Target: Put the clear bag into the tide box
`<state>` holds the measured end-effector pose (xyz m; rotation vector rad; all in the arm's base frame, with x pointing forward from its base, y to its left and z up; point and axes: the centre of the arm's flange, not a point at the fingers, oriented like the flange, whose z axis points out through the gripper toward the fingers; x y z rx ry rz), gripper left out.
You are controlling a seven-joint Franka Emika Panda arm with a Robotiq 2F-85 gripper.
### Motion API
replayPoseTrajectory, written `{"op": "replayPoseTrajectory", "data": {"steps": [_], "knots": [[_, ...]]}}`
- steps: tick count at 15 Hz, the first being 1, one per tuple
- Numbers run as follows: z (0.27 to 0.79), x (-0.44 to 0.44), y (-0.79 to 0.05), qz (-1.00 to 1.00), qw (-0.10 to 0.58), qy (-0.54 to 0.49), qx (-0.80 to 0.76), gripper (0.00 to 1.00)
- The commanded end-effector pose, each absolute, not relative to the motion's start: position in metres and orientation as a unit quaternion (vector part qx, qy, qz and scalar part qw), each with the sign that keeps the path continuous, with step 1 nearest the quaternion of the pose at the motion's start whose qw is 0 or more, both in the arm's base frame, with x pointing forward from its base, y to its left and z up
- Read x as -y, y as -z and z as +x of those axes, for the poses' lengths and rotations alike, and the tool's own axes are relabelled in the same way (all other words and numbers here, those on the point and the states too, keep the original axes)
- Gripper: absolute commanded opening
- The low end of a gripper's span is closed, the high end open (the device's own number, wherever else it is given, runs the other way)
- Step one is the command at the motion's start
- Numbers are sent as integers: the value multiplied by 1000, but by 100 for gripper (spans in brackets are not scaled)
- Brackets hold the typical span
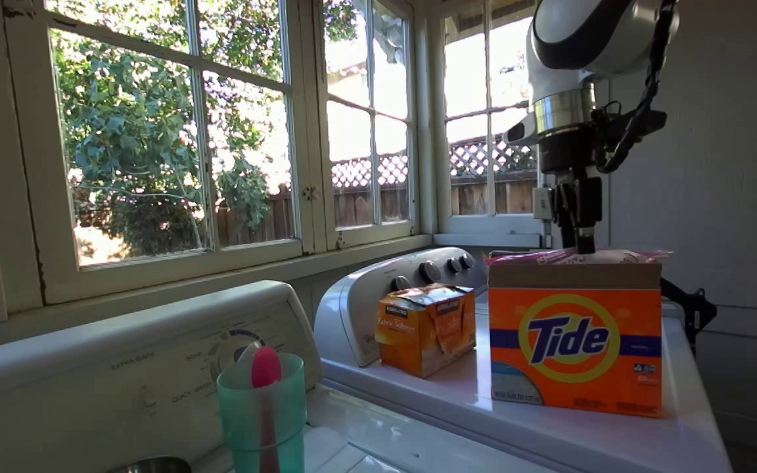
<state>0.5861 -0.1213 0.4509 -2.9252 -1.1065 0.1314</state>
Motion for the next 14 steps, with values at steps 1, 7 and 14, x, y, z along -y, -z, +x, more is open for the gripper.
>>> {"op": "replayPoseTrajectory", "data": {"steps": [1,7,14], "knots": [[582,125,-444,-934,3,-62,352,32],[582,126,-439,-931,-6,-72,357,0],[585,118,-406,-923,-28,-95,372,1]]}}
